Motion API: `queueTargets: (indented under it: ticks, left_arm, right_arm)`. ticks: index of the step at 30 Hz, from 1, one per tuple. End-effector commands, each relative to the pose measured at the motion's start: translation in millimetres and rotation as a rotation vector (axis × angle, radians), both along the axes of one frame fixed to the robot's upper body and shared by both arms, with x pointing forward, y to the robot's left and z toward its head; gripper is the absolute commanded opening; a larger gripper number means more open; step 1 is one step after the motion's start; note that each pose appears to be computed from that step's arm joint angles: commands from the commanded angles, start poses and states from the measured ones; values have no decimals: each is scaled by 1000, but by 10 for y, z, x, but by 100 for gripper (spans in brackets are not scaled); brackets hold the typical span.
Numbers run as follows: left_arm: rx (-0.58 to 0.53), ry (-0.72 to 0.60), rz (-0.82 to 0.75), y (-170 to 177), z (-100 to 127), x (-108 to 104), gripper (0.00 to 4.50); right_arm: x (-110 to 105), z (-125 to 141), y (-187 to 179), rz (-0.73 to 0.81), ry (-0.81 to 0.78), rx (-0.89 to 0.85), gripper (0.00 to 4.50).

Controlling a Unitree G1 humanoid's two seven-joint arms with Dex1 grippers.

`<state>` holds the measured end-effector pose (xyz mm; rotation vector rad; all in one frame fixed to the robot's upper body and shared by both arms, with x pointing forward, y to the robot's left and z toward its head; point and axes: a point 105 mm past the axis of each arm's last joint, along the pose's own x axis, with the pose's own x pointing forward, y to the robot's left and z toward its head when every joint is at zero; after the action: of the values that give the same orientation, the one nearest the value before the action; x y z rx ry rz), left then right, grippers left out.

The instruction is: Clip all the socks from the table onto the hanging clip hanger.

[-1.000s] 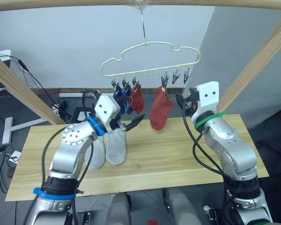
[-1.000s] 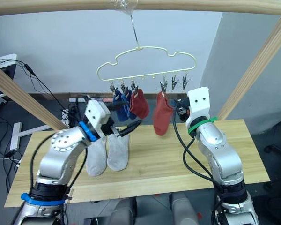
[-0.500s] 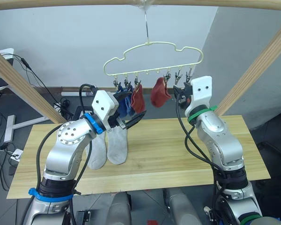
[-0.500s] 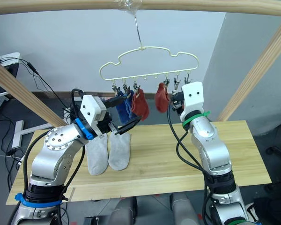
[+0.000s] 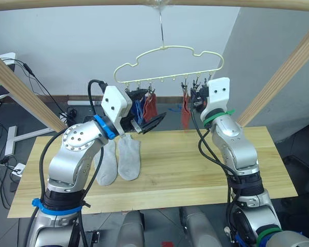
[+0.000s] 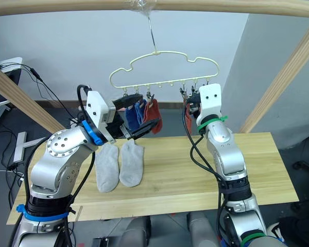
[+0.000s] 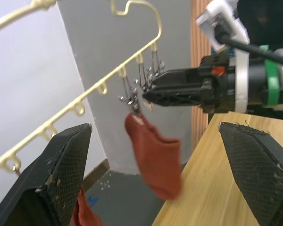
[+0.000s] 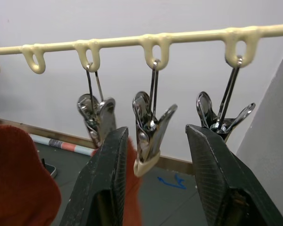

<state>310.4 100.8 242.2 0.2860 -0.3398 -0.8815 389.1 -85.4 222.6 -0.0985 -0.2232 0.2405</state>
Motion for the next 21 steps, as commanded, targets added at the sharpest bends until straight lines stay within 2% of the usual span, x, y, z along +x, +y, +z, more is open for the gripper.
queueTargets:
  ticks: [1, 9, 16, 21]
  left_arm:
    - [-22, -43, -14, -32, 121, -65, 450]
    - [-38, -51, -11, -42, 187, -59, 450]
    - [-129, 57, -76, -63, 252, -52, 450]
    - [-112, 57, -91, -77, 240, -88, 450]
  right_arm:
    - [-25, 151, 74, 23, -67, 6, 201]
    - [1, 209, 165, 50, -84, 14, 201]
    - [7, 250, 192, 63, -94, 14, 201]
    - [9, 250, 196, 64, -95, 13, 201]
